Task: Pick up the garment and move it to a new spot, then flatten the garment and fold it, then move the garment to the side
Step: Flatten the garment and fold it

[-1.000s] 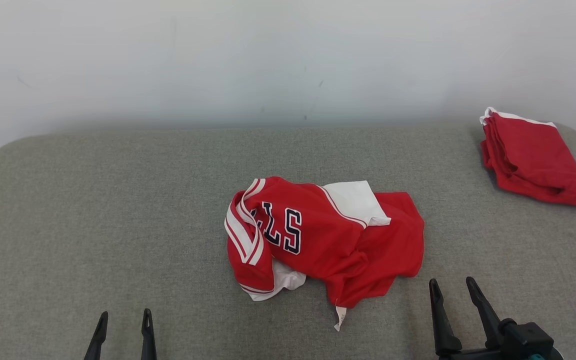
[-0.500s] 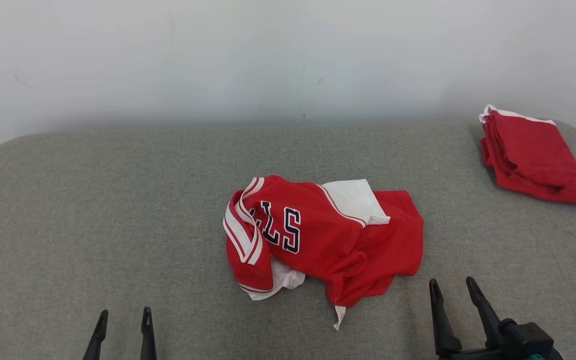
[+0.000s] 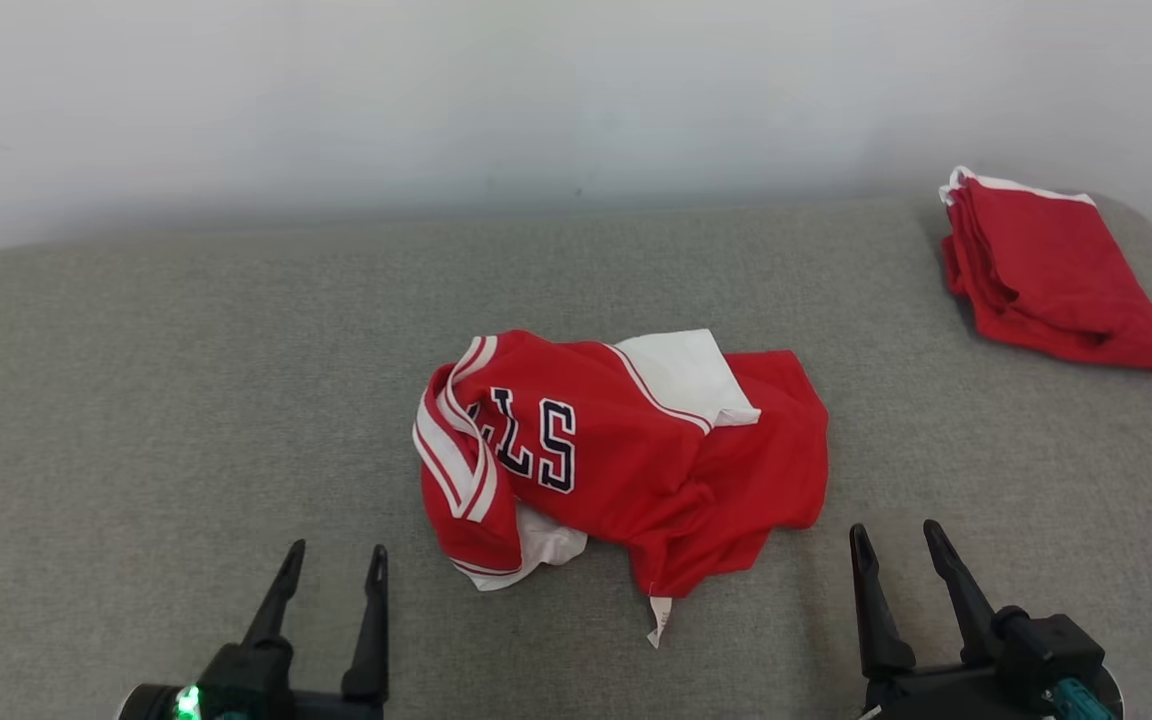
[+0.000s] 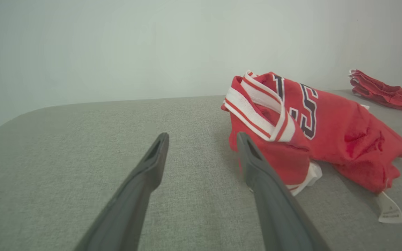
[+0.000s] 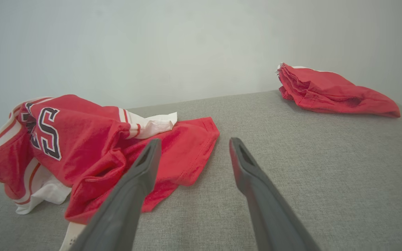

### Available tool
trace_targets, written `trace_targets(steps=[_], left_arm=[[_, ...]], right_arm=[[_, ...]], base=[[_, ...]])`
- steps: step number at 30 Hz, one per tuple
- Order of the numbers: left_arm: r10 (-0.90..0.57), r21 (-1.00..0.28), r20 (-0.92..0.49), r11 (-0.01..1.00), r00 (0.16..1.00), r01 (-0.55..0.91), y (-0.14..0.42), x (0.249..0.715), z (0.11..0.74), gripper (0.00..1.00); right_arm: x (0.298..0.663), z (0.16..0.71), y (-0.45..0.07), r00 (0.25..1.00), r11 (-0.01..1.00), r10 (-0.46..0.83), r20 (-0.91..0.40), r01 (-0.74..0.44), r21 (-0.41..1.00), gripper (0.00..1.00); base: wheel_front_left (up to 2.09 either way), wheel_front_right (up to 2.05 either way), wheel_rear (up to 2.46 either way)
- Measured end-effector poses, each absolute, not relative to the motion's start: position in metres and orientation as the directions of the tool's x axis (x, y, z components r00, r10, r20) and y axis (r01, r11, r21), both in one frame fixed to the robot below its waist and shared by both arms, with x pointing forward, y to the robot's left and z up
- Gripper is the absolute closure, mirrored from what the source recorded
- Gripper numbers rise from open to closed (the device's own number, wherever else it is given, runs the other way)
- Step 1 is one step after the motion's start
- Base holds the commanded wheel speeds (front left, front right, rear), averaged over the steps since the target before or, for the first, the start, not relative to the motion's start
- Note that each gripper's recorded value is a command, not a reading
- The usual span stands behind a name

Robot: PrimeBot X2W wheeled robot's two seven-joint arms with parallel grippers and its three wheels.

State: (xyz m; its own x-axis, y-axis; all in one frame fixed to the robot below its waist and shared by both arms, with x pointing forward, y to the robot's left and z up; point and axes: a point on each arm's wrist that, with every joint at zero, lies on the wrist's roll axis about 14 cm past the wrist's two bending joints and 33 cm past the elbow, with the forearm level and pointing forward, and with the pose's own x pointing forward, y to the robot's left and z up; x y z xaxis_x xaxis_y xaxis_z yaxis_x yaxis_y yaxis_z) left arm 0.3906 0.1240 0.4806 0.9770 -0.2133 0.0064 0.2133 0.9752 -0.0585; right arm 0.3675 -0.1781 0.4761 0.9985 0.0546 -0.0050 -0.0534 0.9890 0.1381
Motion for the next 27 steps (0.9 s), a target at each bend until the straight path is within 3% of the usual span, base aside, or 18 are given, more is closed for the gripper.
trace_targets(steps=[18, 19, 20, 21, 27], left_arm=[[-0.446, -0.095, -0.133, 0.895, 0.885, 0.437, 0.045, 0.423, 0.428, 0.0], [-0.448, -0.099, -0.14, 0.893, 0.883, 0.438, 0.043, 0.425, 0.426, 0.52], [-0.449, -0.109, -0.146, 0.893, 0.882, 0.436, 0.042, 0.426, 0.423, 0.52], [-0.45, -0.112, -0.149, 0.892, 0.88, 0.438, 0.041, 0.428, 0.422, 1.0], [-0.438, -0.13, -0.106, 0.896, 0.893, 0.424, 0.042, 0.434, 0.437, 1.0]], right_arm=[[0.365, 0.465, -0.221, 0.996, 0.987, -0.079, -0.046, 0.084, 0.136, 0.0], [0.363, 0.464, -0.224, 0.995, 0.986, -0.087, -0.048, 0.093, 0.137, 0.0], [0.362, 0.464, -0.226, 0.994, 0.986, -0.094, -0.05, 0.1, 0.136, 0.0], [0.361, 0.463, -0.228, 0.994, 0.985, -0.099, -0.052, 0.106, 0.135, 0.0], [0.357, 0.461, -0.23, 0.993, 0.984, -0.107, -0.06, 0.114, 0.135, 0.0]], base=[[0.0, 0.0, 0.0], [0.0, 0.0, 0.0], [0.0, 0.0, 0.0], [0.0, 0.0, 0.0], [0.0, 0.0, 0.0]])
